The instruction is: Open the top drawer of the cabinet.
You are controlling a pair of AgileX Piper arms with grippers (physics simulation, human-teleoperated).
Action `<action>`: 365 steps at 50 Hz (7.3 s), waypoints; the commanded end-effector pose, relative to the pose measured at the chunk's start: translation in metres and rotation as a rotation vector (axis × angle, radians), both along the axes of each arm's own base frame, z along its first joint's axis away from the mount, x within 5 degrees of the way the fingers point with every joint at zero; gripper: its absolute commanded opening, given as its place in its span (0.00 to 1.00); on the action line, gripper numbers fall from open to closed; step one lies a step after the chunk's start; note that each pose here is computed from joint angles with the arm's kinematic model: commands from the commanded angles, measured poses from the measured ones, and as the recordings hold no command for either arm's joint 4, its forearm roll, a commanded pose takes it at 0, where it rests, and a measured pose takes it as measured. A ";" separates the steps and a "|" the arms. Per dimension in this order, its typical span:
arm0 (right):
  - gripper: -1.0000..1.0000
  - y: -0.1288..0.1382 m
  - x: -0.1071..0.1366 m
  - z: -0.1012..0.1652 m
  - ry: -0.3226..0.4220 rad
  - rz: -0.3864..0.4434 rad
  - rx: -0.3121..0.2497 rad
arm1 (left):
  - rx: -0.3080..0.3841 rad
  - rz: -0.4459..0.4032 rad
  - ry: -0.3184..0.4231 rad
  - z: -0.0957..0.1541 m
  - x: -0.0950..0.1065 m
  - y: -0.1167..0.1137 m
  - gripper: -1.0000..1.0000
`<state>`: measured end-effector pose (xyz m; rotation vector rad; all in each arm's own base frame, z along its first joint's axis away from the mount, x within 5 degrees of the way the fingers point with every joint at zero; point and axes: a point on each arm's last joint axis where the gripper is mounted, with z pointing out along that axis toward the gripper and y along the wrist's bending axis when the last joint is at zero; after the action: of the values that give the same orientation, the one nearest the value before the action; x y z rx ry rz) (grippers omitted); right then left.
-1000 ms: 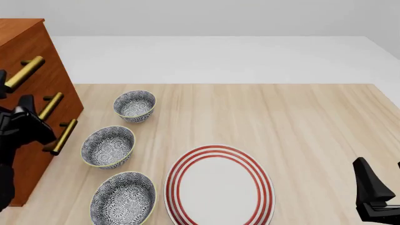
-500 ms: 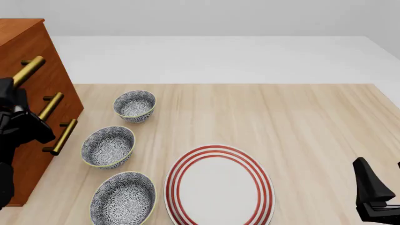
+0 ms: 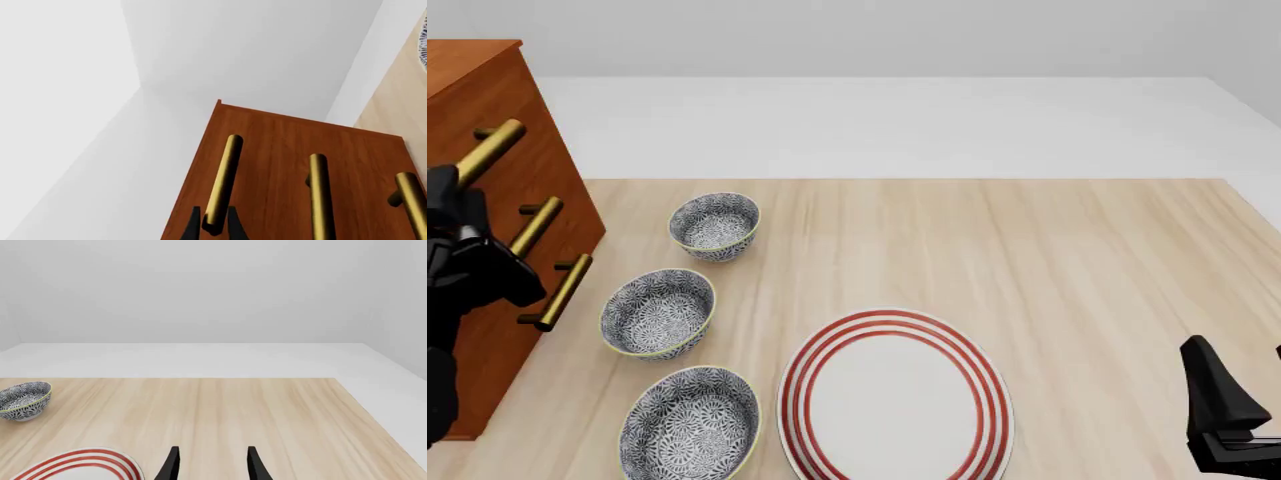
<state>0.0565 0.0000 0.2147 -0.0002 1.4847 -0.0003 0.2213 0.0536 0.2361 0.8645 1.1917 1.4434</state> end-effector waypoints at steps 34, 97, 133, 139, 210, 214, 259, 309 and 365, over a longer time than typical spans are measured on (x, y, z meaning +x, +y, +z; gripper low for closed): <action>1.00 0.000 0.000 0.000 0.000 0.000 0.000 | 0.048 -0.049 0.010 -0.001 -0.008 -0.016 0.00; 1.00 0.000 0.000 0.000 0.000 0.000 0.000 | 0.061 -0.119 -0.005 0.001 -0.017 -0.033 0.00; 1.00 0.000 0.000 0.000 0.000 0.000 0.000 | 0.064 -0.148 -0.016 0.003 -0.019 -0.039 0.00; 1.00 0.000 0.000 0.000 0.000 0.000 0.000 | 0.064 -0.149 -0.016 0.003 -0.019 -0.039 0.00; 1.00 0.000 0.000 0.000 0.000 0.000 0.000 | 0.074 -0.181 -0.061 0.007 -0.042 -0.047 1.00; 1.00 0.000 0.000 0.000 0.000 0.000 0.000 | 0.072 -0.192 -0.069 0.009 -0.056 -0.049 1.00; 1.00 0.000 0.000 0.000 0.000 0.000 0.000 | -0.293 -0.340 -0.334 0.159 -0.154 -0.051 1.00; 1.00 0.000 0.000 0.000 0.000 0.000 0.000 | -1.269 -0.244 0.026 0.281 -0.115 -0.041 1.00; 1.00 0.000 0.000 0.000 0.000 0.000 0.000 | -1.578 -0.083 0.299 0.226 -0.050 -0.051 1.00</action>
<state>0.0565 0.0000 0.2147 -0.0001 1.4847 -0.0003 0.1571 0.0012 0.4643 0.0194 1.9067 0.0244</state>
